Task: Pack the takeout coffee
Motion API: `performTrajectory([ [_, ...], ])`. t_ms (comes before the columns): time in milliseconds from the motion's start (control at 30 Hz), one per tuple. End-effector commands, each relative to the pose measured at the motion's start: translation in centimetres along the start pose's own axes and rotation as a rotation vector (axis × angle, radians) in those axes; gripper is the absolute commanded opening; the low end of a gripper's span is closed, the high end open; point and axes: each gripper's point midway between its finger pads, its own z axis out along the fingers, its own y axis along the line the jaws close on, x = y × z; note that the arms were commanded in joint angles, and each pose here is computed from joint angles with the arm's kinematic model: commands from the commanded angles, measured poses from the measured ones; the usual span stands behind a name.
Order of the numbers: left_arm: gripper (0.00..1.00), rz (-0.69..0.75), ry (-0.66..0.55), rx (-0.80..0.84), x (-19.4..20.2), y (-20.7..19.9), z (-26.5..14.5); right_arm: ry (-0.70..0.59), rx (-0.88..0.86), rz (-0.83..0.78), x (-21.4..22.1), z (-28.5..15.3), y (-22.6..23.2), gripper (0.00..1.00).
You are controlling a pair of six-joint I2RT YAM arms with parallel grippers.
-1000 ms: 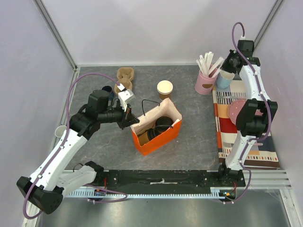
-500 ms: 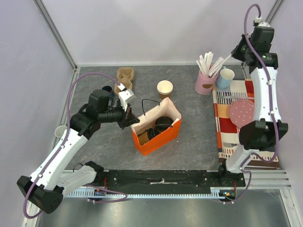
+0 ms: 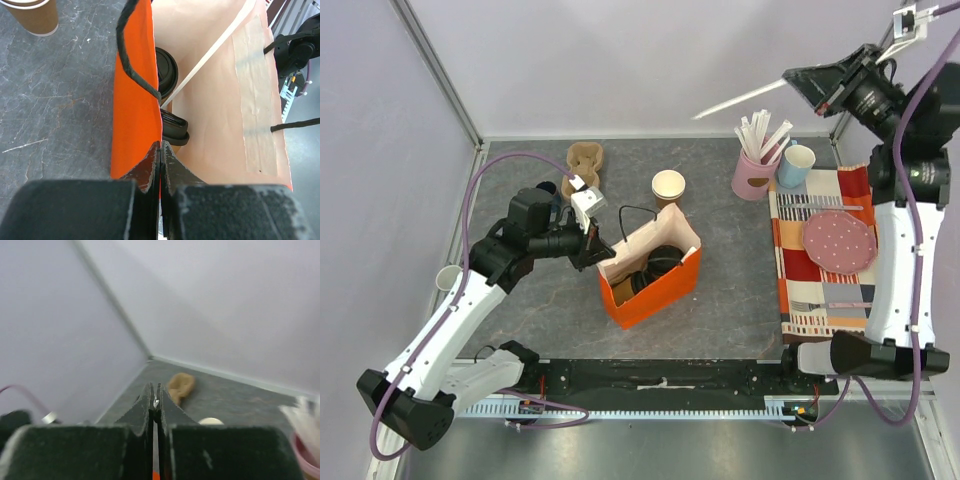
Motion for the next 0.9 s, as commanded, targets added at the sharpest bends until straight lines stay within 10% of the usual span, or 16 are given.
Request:
performTrajectory([
  [0, 0.02, -0.006, -0.016, -0.007, -0.7, 0.2, 0.3, 0.025, -0.514, 0.135, 0.2, -3.3, 9.6, 0.0],
  [433, 0.02, 0.003, -0.014, 0.013, -1.0, 0.2, 0.8, 0.604, -0.433, 0.18, 19.2, -5.5, 8.9, 0.0],
  [867, 0.02, 0.021, -0.022, 0.026, -1.2, 0.1, 0.8, 0.603, -0.367, 0.105, 24.3, -0.6, 12.2, 0.0],
])
